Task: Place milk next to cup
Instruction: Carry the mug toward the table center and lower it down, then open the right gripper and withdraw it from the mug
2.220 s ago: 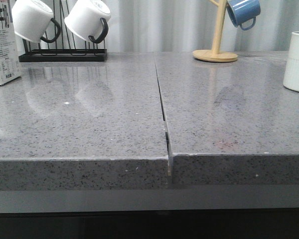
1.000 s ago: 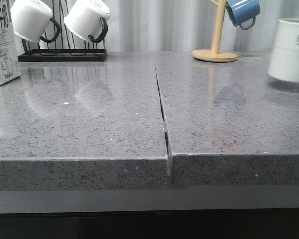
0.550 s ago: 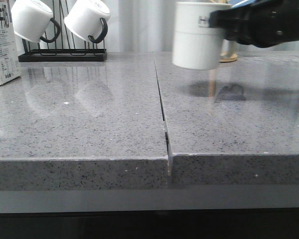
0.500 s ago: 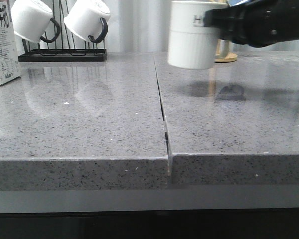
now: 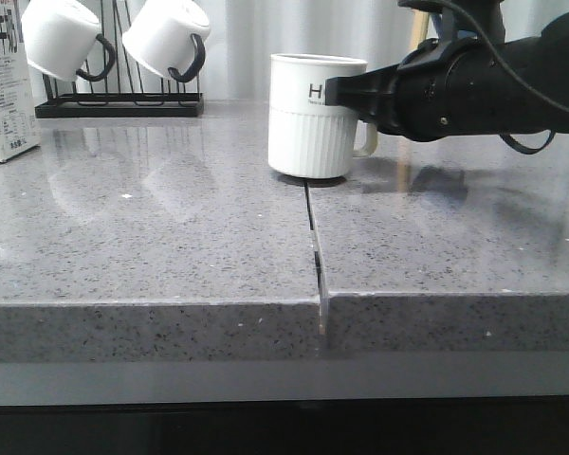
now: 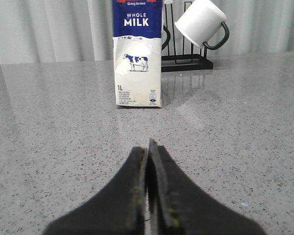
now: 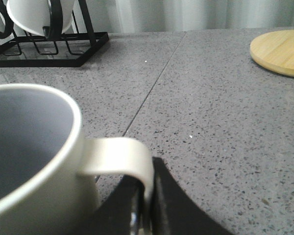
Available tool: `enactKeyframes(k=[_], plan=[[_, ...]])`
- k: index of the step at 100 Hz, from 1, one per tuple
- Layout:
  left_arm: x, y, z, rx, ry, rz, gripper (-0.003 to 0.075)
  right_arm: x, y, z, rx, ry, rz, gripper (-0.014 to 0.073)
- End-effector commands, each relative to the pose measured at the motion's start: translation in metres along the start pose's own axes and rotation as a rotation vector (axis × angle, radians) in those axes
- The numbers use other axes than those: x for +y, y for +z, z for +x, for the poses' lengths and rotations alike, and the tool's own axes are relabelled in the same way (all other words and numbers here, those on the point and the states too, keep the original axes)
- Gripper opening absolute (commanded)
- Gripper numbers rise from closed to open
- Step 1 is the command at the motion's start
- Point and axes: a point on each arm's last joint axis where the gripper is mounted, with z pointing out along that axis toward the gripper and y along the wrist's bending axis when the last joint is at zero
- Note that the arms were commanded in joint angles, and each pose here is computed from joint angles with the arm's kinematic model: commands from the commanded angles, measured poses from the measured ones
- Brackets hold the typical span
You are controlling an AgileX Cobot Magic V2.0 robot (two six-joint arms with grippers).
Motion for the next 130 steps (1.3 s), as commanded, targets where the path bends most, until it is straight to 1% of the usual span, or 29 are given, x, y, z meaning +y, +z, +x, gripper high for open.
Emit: enactKeyframes(k=[1, 3, 5, 6, 7, 13, 17, 23, 39, 53, 75, 79, 83, 90, 92, 98, 103, 110, 117, 125, 130], plan=[[0.000, -0.001, 0.005, -0.074, -0.008, 0.000, -0.0021, 0.006, -0.003, -0.035, -0.172, -0.003, -0.026, 0.0014], [0.000, -0.001, 0.005, -0.074, -0.008, 0.000, -0.0021, 0.006, -0.003, -0.034, -0.170, -0.003, -0.026, 0.0034], [0.000, -0.001, 0.005, -0.074, -0.008, 0.000, -0.0021, 0.006, -0.003, -0.034, -0.169, -0.003, -0.026, 0.0080], [0.000, -0.001, 0.005, -0.074, -0.008, 0.000, -0.0021, 0.006, -0.003, -0.034, -0.169, -0.003, -0.026, 0.0080], [0.000, -0.001, 0.005, -0.074, -0.008, 0.000, -0.0021, 0.006, -0.003, -0.034, -0.169, -0.003, -0.026, 0.0118], [0.000, -0.001, 0.005, -0.074, -0.008, 0.000, -0.0020, 0.006, -0.003, -0.034, -0.169, -0.003, -0.026, 0.0204], [0.000, -0.001, 0.005, -0.074, -0.008, 0.000, -0.0021, 0.006, -0.003, -0.034, -0.169, -0.003, -0.026, 0.0278], [0.000, -0.001, 0.005, -0.074, -0.008, 0.000, -0.0021, 0.006, -0.004, -0.034, -0.169, -0.003, -0.026, 0.0326], [0.000, -0.001, 0.005, -0.074, -0.008, 0.000, -0.0021, 0.004, -0.013, -0.029, -0.190, -0.005, -0.027, 0.0329], [0.000, -0.001, 0.005, -0.074, -0.008, 0.000, -0.0021, 0.002, -0.035, -0.026, -0.226, -0.007, -0.031, 0.0329], [0.000, -0.001, 0.005, -0.074, -0.008, 0.000, -0.0020, -0.001, -0.073, -0.017, -0.188, -0.008, -0.022, 0.0329], [0.000, -0.001, 0.005, -0.074, -0.008, 0.000, -0.0021, -0.002, -0.081, -0.015, -0.167, -0.008, -0.019, 0.0317], [0.000, -0.001, 0.005, -0.074, -0.008, 0.000, -0.0021, -0.002, -0.091, -0.017, -0.154, -0.007, -0.018, 0.0281], [0.000, -0.001, 0.005, -0.074, -0.008, 0.000, -0.0021, -0.002, -0.105, -0.018, -0.113, -0.007, -0.015, 0.0197], [0.000, -0.001, 0.005, -0.074, -0.008, 0.000, -0.0021, -0.002, -0.111, -0.020, -0.108, -0.006, -0.015, 0.0156], [0.000, -0.001, 0.005, -0.074, -0.008, 0.000, -0.0021, -0.001, -0.124, -0.022, -0.083, -0.008, -0.016, 0.0070], [0.000, -0.001, 0.005, -0.074, -0.008, 0.000, -0.0021, -0.001, -0.135, -0.025, -0.077, -0.007, -0.018, 0.0015], [0.000, -0.001, 0.005, -0.074, -0.008, 0.000, -0.0021, 0.001, -0.151, -0.032, -0.083, -0.008, -0.024, -0.0040], [0.000, -0.001, 0.005, -0.074, -0.008, 0.000, -0.0021, 0.002, -0.166, -0.041, -0.095, -0.007, -0.030, -0.0070], [0.000, -0.001, 0.005, -0.074, -0.008, 0.000, -0.0021, 0.004, -0.185, -0.051, -0.111, -0.005, -0.038, -0.0068], [0.000, -0.001, 0.005, -0.074, -0.008, 0.000, -0.0021, 0.004, -0.197, -0.055, -0.091, -0.005, -0.039, -0.0068]])
